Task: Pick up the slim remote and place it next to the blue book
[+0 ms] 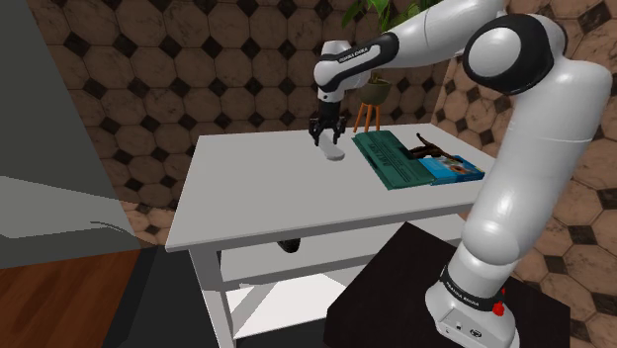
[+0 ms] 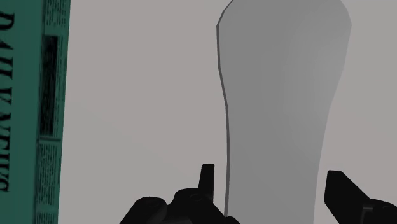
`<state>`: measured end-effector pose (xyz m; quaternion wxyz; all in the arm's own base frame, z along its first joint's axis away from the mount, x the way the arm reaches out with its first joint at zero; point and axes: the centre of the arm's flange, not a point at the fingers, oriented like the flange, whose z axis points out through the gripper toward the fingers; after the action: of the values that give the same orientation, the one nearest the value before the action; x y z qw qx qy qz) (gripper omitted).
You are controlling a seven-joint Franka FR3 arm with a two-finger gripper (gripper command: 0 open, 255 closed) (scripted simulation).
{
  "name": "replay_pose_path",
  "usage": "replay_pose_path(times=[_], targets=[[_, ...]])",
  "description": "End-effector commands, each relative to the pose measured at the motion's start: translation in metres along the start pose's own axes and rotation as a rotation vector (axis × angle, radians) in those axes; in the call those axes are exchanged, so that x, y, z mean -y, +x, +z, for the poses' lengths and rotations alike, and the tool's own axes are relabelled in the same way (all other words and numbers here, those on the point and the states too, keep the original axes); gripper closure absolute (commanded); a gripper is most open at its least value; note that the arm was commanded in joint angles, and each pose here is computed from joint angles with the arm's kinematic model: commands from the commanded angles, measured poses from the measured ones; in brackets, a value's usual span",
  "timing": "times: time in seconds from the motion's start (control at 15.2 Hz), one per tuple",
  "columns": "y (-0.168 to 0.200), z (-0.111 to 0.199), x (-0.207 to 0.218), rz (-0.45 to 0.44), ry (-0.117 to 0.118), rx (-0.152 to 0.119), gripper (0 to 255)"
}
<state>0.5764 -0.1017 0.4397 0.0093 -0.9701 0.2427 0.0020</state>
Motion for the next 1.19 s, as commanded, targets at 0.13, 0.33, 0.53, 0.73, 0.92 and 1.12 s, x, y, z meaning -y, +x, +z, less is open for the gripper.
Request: replay_pose_path(times=[0.13,0.33,0.53,0.73,0.92,1.12], targets=[[0.000,0.000,-0.053,-0.001,0.000,0.000,255],[0.000,0.000,-0.093,-0.001,0.000,0.000,255],[0.000,-0.001,-0.132,-0.001,0.000,0.000,255],[0.000,-0.002,-0.172,-0.001,0.000,0.000,255],[0.000,-0.003,-0.211,-0.001,0.000,0.000,255],[0.000,-0.004,-0.251,-0.001,0.000,0.000,255]])
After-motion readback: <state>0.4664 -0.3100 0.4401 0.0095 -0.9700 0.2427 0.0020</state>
